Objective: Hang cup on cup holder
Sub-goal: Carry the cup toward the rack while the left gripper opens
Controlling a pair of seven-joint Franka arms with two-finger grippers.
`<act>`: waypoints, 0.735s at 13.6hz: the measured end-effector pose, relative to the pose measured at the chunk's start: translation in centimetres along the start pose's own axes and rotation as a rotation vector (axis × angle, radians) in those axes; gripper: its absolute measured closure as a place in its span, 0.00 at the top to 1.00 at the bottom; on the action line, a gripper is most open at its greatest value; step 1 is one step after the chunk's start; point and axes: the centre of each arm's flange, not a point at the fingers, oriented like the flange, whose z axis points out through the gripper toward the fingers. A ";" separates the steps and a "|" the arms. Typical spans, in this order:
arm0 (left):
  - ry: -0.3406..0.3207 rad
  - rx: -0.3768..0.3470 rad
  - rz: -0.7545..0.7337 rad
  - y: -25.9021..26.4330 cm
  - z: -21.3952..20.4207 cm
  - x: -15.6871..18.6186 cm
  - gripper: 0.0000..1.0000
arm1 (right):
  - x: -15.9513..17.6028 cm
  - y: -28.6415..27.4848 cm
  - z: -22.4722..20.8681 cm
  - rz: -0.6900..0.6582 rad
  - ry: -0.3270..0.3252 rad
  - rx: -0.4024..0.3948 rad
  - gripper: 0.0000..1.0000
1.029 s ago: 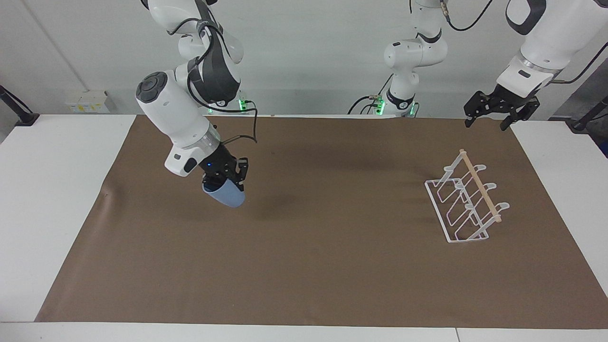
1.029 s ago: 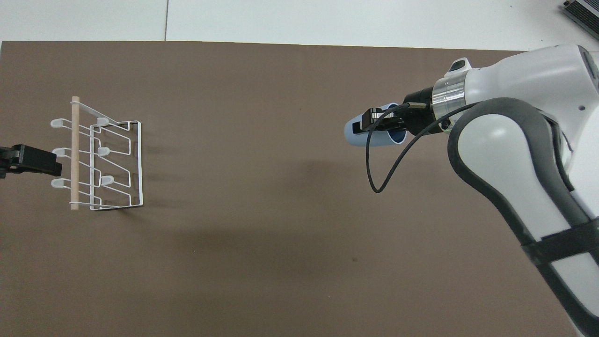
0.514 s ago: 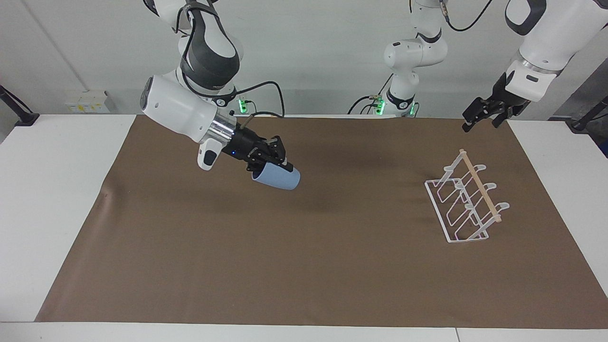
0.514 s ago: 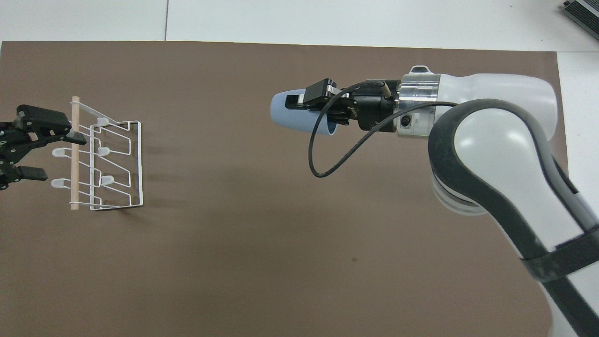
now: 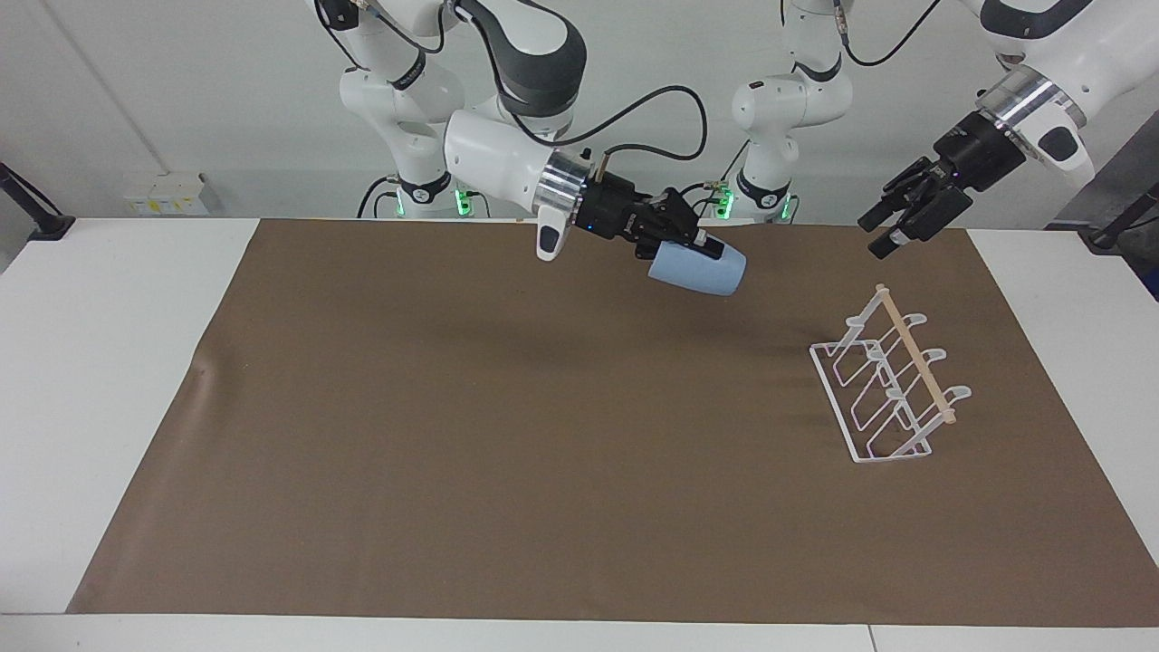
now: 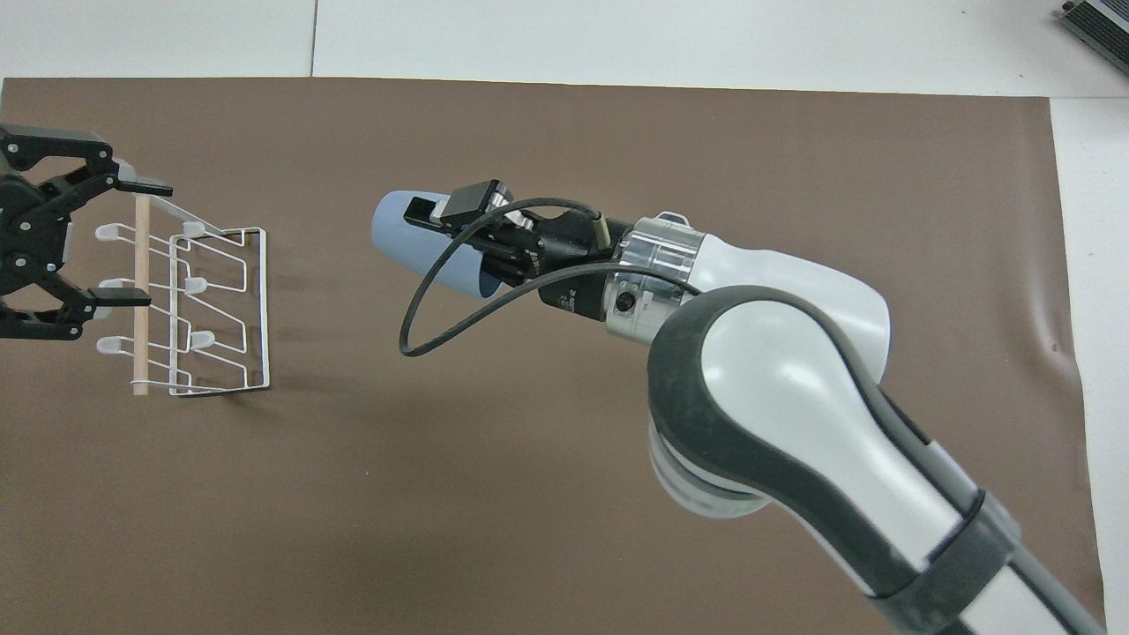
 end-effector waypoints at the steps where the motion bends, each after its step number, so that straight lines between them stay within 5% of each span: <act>1: -0.019 -0.037 -0.052 0.2 0.3 0.2 1.00 | -1.8 0.2 0.8 0.001 0.008 -0.008 0.06; 5: -0.047 -0.058 -0.234 -0.3 2.1 0.8 1.00 | -7.5 -0.1 2.7 -0.010 -0.003 -0.017 0.06; 10: -0.048 0.113 -0.237 -2.5 2.4 0.3 1.00 | -7.4 -1.4 2.5 -0.014 -0.001 0.007 0.06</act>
